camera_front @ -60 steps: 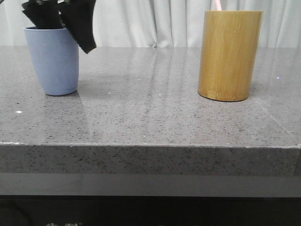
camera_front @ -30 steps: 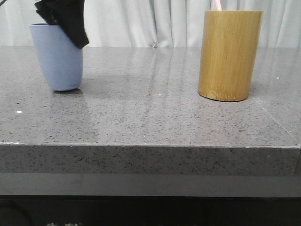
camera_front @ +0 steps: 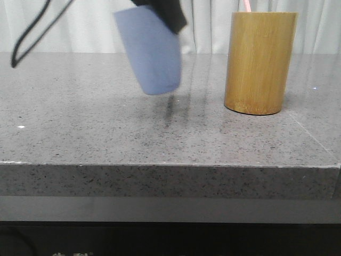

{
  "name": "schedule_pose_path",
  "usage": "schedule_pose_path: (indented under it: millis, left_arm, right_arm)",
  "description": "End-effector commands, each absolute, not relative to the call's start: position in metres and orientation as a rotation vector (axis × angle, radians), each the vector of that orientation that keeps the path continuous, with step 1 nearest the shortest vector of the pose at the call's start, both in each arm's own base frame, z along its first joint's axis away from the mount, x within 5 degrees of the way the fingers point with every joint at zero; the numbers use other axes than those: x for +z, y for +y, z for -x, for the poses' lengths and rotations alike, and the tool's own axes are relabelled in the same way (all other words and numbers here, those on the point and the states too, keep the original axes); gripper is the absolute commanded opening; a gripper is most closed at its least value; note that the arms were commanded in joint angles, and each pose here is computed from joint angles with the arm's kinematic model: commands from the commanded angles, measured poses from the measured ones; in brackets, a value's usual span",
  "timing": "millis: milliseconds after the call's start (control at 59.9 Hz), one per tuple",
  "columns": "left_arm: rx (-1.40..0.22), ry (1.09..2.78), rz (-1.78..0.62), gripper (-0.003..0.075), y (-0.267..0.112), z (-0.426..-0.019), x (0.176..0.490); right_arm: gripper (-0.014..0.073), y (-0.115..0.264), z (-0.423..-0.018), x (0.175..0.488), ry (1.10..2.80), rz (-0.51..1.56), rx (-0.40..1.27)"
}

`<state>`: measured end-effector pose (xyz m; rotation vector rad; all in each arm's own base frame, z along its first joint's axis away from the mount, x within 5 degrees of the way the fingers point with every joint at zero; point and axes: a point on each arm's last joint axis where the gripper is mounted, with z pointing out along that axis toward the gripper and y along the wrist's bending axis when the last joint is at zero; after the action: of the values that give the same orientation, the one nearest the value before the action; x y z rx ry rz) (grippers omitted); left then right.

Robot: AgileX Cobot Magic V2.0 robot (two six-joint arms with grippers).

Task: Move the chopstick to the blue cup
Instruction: 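Carry the blue cup with the left gripper next to the bamboo cup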

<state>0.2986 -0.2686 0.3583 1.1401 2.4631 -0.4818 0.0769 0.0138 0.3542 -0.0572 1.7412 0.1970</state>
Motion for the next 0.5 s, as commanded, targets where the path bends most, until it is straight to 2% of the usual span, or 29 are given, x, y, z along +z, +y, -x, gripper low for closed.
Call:
schedule_pose_path:
  millis: [0, 484]
  left_arm:
    - [-0.526, 2.305, -1.162, -0.0019, -0.2774, -0.2855, 0.3859]
    - [-0.454, 2.284, -1.177, -0.0016, -0.2827, -0.2895, 0.3793]
  right_arm:
    - [0.0622, 0.0131, -0.0787, 0.3694, 1.649, 0.047, 0.195]
    - [0.0622, 0.0132, -0.0786, 0.3688, 1.656, 0.048, 0.195]
